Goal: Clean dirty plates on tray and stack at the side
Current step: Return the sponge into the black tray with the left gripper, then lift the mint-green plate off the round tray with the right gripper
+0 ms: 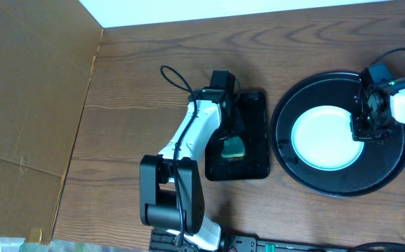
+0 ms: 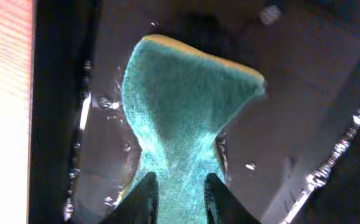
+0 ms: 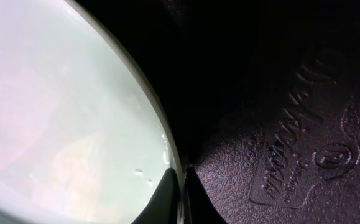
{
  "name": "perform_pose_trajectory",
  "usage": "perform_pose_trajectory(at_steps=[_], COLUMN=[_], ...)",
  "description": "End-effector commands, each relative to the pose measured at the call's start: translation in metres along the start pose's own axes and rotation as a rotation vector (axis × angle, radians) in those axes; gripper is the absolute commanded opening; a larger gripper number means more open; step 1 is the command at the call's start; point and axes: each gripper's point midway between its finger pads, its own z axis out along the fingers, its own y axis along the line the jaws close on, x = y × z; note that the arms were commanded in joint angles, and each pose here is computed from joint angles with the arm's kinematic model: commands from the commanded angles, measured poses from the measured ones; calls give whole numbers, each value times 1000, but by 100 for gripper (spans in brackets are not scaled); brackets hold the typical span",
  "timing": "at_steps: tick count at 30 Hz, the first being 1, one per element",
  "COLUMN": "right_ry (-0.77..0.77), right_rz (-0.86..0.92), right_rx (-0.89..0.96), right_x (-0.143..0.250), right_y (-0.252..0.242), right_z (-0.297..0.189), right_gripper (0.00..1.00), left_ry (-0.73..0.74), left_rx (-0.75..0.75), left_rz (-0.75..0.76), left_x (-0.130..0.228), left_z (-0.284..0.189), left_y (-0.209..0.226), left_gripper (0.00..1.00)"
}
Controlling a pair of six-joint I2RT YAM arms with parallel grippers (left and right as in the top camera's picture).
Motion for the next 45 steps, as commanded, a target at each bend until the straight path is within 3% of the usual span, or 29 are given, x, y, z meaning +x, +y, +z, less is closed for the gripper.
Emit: perform_pose_trajectory(at_steps=[1,4,7,8,10,18,30,35,45], right_ry=[-5,-18,-52,-63,-80,-92,-337,-445,-683], right_rz=[-4,-6,-10,-12,-14,-17,-22,-111,-299], right_rx=[63,59,50,47,41,26,-93,-216,-278], right_x=[0,-4,-12,-15,-19,-20,-48,-56,-66], right_y=[-13,-12,-9,-8,-7,-3,29,75,183], right_z=[4,4,4,4,4,-8,-106,-138,-151], right_gripper=[1,1,12,11,1,1,1,1,1], left_ry=[-21,-62,-128,-150,-212,-428,-489,-488,-488], left_rx=[138,169,203,214,245,352,379,378,378], left_rz=[16,18,21,22,24,32,33,32,32], left_x=[-3,-4,-6,-6,-5,7,13,12,12], left_z=[-28,-48,-73,-80,-102,-176,-196,-195,-195], left_y=[-21,-23,-23,-23,-22,-13,-9,-9,-9], left_gripper=[35,39,42,43,49,77,79,79,79])
